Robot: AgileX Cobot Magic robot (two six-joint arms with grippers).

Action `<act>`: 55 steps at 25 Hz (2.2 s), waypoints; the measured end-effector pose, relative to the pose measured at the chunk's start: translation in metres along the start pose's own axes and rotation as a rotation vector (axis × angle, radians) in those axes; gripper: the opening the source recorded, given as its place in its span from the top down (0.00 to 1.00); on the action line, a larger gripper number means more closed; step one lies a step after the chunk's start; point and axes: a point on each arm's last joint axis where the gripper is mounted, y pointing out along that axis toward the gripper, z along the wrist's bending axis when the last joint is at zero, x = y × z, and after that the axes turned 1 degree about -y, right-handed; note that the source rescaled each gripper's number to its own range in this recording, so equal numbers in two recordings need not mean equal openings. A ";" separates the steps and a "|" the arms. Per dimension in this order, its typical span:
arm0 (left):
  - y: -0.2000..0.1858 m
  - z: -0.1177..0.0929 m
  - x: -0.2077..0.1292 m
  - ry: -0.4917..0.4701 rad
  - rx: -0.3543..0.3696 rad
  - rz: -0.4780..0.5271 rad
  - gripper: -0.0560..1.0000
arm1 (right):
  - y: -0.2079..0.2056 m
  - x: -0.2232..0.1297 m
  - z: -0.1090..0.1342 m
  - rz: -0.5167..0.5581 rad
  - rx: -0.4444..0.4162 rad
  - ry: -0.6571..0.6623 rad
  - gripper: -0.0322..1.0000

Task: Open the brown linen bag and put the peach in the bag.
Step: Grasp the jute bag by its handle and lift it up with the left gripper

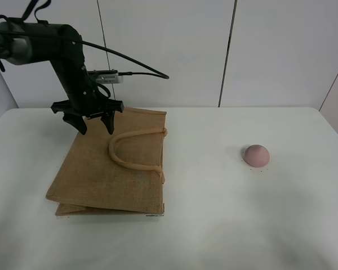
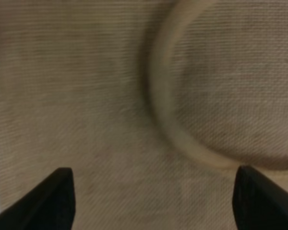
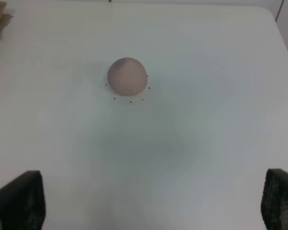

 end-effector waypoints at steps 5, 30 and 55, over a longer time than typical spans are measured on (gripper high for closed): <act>0.022 -0.017 0.012 0.017 -0.020 0.008 0.01 | 0.000 0.000 0.000 0.000 0.000 0.000 0.00; 0.085 -0.017 0.020 0.016 0.025 0.095 0.01 | 0.000 0.000 0.000 0.000 0.000 0.000 0.00; 0.115 -0.014 0.021 0.033 0.054 0.105 0.50 | 0.000 0.000 0.000 0.000 0.000 0.000 0.00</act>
